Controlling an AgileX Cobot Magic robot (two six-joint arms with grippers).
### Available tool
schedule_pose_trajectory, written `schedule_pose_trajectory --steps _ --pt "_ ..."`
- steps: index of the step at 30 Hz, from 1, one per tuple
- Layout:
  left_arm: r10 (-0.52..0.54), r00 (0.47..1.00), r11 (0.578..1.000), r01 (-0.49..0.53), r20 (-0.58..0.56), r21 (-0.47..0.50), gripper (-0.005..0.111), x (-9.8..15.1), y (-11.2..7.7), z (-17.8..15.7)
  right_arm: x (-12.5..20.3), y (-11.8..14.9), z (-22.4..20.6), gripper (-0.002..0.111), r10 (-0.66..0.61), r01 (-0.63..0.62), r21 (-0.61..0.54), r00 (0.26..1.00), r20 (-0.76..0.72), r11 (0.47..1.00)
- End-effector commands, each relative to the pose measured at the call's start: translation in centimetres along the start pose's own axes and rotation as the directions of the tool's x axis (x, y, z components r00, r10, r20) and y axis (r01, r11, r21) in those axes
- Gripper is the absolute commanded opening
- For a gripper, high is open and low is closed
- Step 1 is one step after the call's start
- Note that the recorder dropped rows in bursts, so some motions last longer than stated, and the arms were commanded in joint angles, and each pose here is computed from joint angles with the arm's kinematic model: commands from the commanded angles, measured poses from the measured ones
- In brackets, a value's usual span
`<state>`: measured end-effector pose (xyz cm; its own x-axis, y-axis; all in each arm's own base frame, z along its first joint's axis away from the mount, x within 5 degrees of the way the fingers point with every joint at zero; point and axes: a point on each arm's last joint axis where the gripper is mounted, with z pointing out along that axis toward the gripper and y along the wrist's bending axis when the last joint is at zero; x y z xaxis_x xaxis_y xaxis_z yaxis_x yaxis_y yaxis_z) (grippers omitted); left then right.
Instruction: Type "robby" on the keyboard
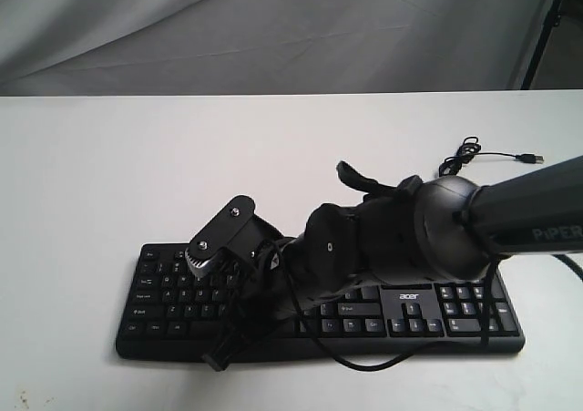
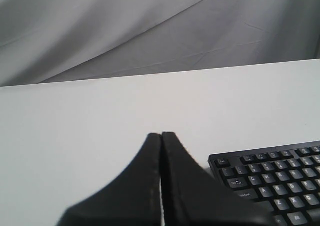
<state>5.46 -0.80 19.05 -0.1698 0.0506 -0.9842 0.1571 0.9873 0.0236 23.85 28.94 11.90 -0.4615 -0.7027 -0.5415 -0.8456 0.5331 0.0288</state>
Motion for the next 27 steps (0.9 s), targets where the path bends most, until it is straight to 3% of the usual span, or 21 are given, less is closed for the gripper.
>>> schedule_pose_trajectory --steps 1,12,27 --pt "0.003 1.0 1.0 -0.003 0.007 0.005 0.0 0.1 0.0 0.0 -0.1 -0.4 0.1 0.0 -0.002 0.002 0.014 1.0 0.009 1.0" --pt "0.003 1.0 1.0 -0.003 0.007 0.005 0.0 0.1 0.0 0.0 -1.0 -0.5 -1.3 0.0 -0.026 0.024 0.032 0.998 0.06 0.999" --pt "0.003 1.0 1.0 -0.003 0.007 0.005 0.0 0.1 0.0 0.0 -0.2 -0.6 0.2 0.0 -0.016 0.015 0.036 0.999 0.027 0.999"
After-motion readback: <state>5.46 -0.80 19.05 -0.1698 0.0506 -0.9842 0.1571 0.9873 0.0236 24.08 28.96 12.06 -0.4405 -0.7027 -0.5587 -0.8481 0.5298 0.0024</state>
